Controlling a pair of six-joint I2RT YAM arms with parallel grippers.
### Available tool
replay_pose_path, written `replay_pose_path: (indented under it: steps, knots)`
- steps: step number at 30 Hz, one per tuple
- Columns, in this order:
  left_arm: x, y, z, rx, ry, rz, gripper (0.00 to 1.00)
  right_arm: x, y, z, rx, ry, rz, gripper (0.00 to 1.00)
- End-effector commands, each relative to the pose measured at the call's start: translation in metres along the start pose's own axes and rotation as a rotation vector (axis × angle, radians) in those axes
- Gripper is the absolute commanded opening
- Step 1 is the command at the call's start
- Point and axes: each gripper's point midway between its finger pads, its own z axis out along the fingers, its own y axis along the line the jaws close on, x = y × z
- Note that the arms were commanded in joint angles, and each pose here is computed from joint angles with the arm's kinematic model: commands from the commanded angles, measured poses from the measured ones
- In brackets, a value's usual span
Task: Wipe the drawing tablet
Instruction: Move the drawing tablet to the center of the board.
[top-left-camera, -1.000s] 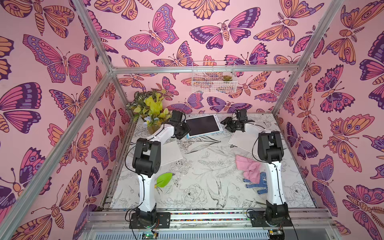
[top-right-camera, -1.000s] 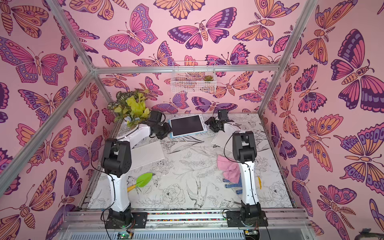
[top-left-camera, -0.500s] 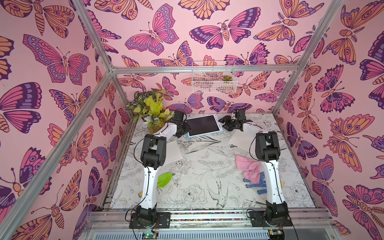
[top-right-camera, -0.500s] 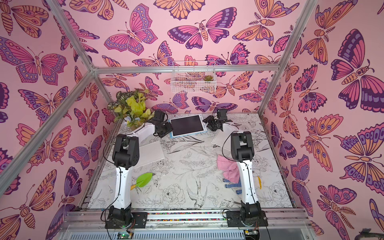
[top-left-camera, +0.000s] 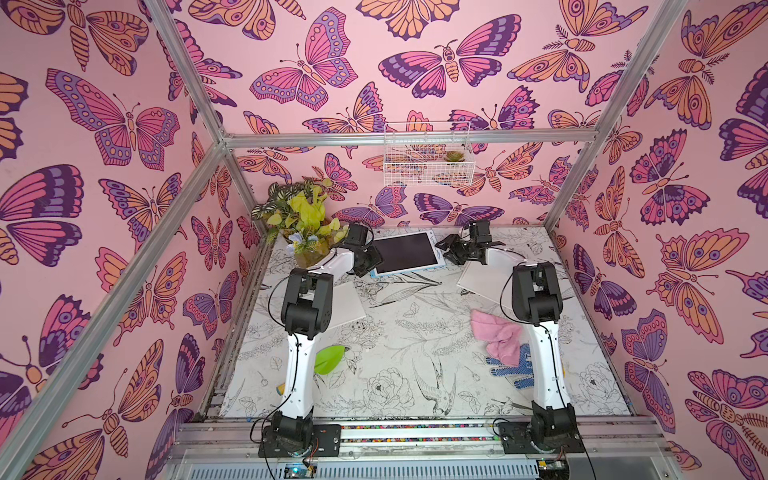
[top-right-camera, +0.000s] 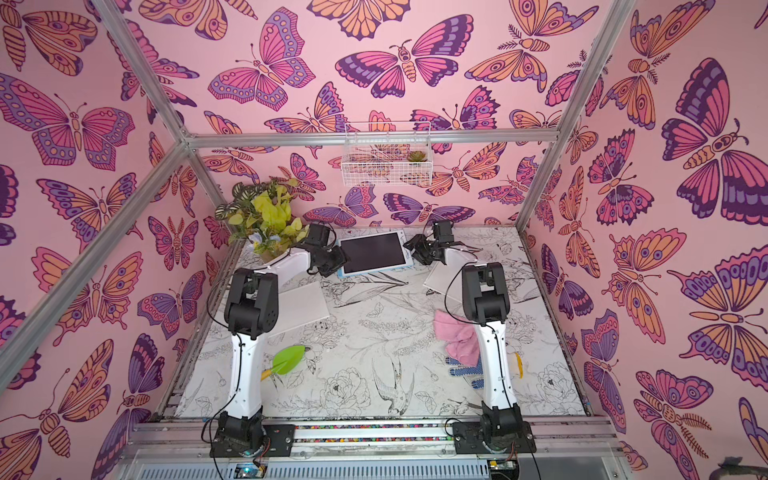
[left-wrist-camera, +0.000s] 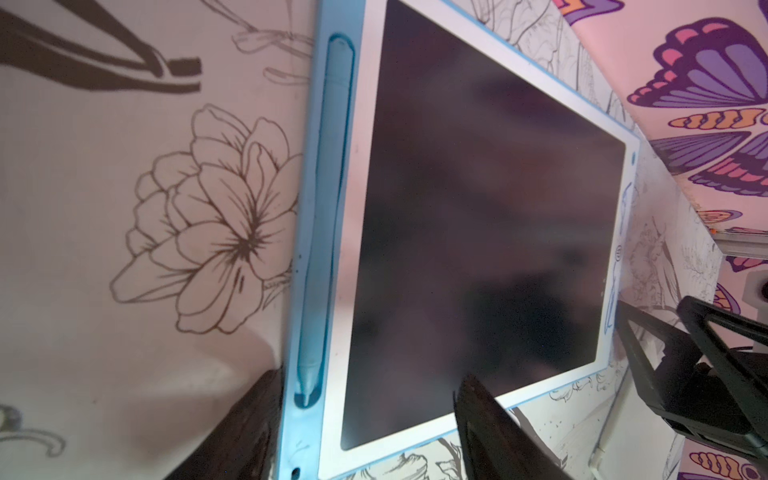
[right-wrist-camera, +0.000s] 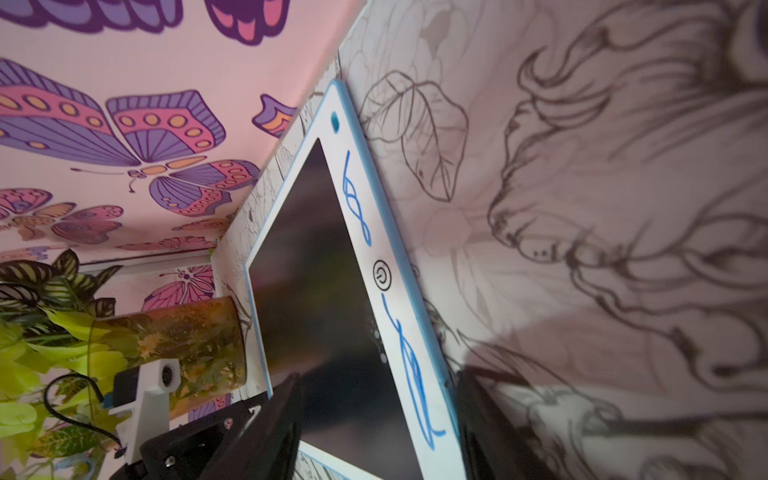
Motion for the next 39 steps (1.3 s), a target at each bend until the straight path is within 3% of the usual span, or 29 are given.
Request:
replay_pose_path:
  steps: [1,12,28,39]
  knots:
    - [0.048,-0.005,0.002,0.03,0.132,-0.002,0.68,0.045,0.004,-0.009,0.005,0.139,-0.014,0.59]
    - [0.103,0.004,-0.031,0.012,0.199,-0.017,0.67,0.114,-0.016,-0.052,0.107,0.248,-0.039,0.58]
    - [0.228,0.041,-0.085,-0.062,0.321,-0.058,0.66,0.222,-0.072,-0.126,0.327,0.369,-0.119,0.57]
    - [0.281,0.071,-0.108,-0.122,0.388,-0.105,0.67,0.272,-0.077,-0.145,0.406,0.43,-0.222,0.57]
